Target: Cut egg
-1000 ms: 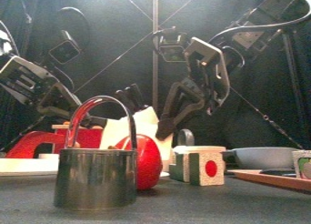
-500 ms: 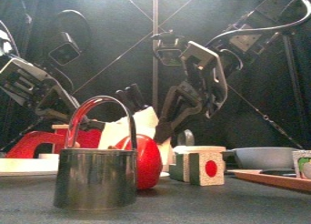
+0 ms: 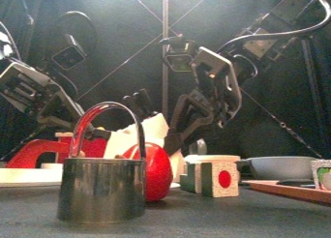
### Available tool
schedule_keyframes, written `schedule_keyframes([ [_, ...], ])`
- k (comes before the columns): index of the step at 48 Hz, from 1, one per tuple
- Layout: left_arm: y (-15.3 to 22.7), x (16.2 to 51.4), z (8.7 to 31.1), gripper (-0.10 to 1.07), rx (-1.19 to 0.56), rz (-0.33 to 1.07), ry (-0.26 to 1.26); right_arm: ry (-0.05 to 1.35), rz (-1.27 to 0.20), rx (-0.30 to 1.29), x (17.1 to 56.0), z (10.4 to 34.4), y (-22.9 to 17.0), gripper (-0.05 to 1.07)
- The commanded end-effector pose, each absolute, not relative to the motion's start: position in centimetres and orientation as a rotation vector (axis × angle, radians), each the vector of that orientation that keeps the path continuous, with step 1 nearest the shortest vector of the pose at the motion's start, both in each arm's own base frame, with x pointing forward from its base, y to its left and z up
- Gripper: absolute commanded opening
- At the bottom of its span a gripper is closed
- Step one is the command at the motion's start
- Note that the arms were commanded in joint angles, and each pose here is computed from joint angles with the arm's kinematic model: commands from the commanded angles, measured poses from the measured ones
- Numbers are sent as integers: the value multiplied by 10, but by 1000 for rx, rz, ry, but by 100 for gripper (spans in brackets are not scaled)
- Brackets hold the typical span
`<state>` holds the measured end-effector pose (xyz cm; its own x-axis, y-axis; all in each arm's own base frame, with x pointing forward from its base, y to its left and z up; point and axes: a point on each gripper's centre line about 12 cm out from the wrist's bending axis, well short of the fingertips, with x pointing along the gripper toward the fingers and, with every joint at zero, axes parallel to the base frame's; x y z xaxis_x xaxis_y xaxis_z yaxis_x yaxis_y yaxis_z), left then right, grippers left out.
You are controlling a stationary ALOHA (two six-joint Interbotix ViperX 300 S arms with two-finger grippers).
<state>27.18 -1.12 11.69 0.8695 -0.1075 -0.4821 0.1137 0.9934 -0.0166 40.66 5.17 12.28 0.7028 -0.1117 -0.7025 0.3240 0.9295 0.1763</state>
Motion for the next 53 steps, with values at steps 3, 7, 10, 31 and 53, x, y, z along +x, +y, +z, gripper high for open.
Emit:
schedule_keyframes([
  [3,-10,273,115,39,7,-109,511,735,-247,313,409,131,50,36],
  [7,-10,274,114,39,7,-109,516,736,-247,312,409,130,50,36],
  [10,-10,274,114,39,7,-109,516,737,-247,312,409,129,50,36],
  [31,-10,276,112,39,9,-110,522,746,-254,318,409,126,49,36],
  [53,-18,279,150,39,36,-142,385,663,-232,319,406,162,47,36],
])
